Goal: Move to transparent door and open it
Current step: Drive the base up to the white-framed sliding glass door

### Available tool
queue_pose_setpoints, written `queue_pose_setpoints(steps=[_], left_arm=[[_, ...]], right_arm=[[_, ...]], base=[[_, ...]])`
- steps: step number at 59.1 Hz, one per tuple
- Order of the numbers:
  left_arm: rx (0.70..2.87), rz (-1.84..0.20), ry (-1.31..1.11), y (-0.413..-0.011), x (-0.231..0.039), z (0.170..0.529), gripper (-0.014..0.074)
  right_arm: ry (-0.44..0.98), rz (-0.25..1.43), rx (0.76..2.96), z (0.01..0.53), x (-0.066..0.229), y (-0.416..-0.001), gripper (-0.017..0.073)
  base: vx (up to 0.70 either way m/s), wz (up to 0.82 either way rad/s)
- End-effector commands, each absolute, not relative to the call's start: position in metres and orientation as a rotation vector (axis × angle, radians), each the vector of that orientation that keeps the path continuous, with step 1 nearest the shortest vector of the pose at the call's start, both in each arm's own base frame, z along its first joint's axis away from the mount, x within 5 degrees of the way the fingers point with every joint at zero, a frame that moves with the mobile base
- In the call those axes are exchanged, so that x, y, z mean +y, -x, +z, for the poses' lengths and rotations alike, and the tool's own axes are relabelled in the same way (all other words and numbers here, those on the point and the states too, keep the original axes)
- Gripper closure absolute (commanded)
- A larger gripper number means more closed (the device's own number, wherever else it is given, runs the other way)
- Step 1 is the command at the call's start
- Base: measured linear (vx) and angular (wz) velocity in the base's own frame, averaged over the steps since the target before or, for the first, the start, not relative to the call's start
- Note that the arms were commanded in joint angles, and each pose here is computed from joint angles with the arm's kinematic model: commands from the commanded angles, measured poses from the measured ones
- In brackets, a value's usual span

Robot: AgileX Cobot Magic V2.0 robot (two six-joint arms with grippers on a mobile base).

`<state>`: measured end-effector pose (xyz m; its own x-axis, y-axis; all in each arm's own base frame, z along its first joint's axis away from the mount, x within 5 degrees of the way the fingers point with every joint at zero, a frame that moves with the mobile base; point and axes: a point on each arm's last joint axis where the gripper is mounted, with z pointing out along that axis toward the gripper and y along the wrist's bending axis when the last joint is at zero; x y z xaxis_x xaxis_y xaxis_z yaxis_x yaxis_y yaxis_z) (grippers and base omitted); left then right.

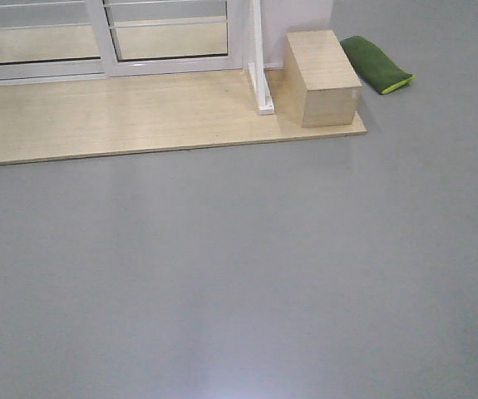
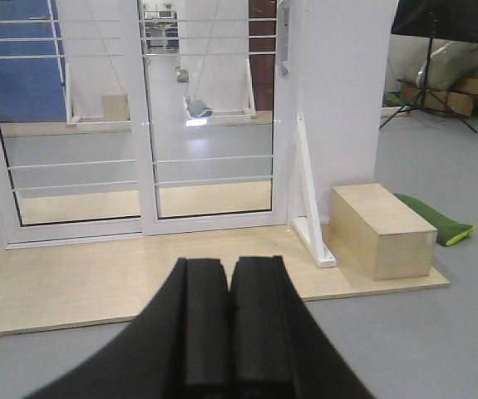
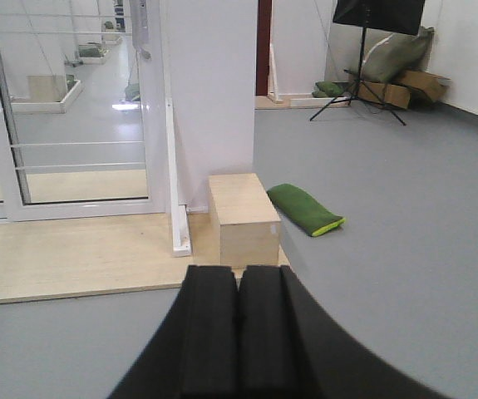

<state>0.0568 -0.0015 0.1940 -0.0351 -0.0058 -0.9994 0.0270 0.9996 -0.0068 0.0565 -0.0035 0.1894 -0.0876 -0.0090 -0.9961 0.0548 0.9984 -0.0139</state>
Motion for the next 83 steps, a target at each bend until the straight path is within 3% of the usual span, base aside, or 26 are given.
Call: queue_pose_setpoints(steps=[1, 83], left_arm=[[1.521, -0.044, -0.009, -0.0562, -0.0019, 0.1980, 0.0600], [1.521, -0.044, -0.009, -0.0562, -0.0019, 0.1980, 0.0600]], right_arm=[[-0.019, -0.067, 1.563, 0.1967, -0.0033, -0.0559, 0.0566], [-0.019, -0.067, 1.561, 0.1969, -0.0033, -0.0559, 0.0566]], base=[[0.42, 0.25], [0.45, 0.10]])
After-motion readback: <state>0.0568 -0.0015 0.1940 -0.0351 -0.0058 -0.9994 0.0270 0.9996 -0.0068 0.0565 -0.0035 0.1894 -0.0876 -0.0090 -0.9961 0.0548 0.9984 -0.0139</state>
